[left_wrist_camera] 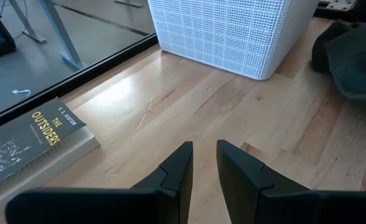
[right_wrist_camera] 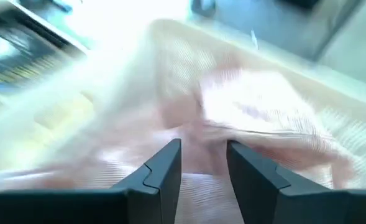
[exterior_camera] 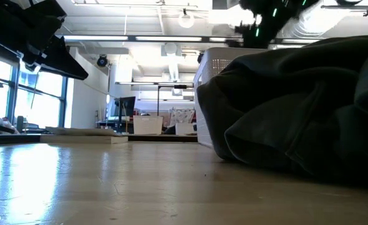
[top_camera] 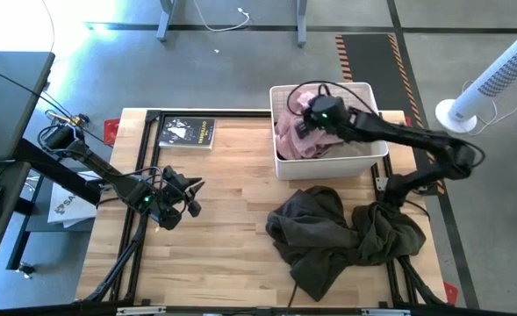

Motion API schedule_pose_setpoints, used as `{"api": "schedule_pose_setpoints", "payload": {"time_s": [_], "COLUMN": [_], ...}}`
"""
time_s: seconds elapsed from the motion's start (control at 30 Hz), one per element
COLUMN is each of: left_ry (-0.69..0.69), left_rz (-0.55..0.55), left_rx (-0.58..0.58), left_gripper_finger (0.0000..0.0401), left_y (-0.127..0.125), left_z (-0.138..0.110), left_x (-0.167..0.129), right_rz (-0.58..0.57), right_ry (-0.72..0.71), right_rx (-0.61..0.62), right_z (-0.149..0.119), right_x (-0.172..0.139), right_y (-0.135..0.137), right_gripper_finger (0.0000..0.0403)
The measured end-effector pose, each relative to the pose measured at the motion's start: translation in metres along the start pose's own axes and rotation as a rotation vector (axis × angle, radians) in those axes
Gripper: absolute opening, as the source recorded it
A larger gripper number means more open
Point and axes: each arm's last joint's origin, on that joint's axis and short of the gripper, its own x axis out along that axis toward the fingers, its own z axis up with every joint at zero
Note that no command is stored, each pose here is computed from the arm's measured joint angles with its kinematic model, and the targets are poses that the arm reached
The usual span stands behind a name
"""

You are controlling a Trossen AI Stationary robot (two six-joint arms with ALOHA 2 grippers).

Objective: Sort clothes
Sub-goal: Put the pink shirt into the laundry bin, then put the black jacket into the laundry bin

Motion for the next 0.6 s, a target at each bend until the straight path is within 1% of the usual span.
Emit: {"api": "schedule_pose_setpoints", "payload": {"time_s": [0.1, 0.13, 0.2, 0.23, 0.3, 0.4, 0.5, 0.6], "left_ry": [0.0, 0.0, 0.0, 0.0, 0.001, 0.001, 0.004, 0.002], "left_rz": [0.001, 0.001, 0.0, 0.0, -0.001, -0.001, -0.005, -0.012], "left_rx": [0.002, 0.001, 0.002, 0.001, 0.001, 0.001, -0.001, -0.013], "left_gripper_finger": [0.0071, 0.0071, 0.0071, 0.0071, 0.0071, 0.0071, 0.0071, 0.0071], "left_y": [0.0, 0.0, 0.0, 0.0, 0.0, 0.0, 0.0, -0.001], "left_z": [0.0, 0.0, 0.0, 0.0, 0.0, 0.0, 0.0, 0.001], "left_x": [0.0, 0.0, 0.0, 0.0, 0.0, 0.0, 0.0, 0.0], "right_rz": [0.052, 0.085, 0.213, 0.317, 0.561, 0.933, 1.244, 1.48], "right_ry": [-0.161, -0.225, -0.344, -0.39, -0.47, -0.521, -0.447, -0.376], "right_rx": [-0.023, -0.022, -0.05, -0.081, -0.125, -0.165, -0.199, -0.238], "right_z": [0.016, 0.019, 0.02, 0.018, 0.011, -0.004, -0.019, -0.031], "right_x": [-0.054, -0.074, -0.112, -0.129, -0.16, -0.197, -0.221, -0.239], "right_y": [0.014, 0.019, 0.029, 0.037, 0.051, 0.069, 0.081, 0.088], "right_gripper_finger": [0.0126, 0.0126, 0.0126, 0.0126, 0.0126, 0.0126, 0.0126, 0.0126]}}
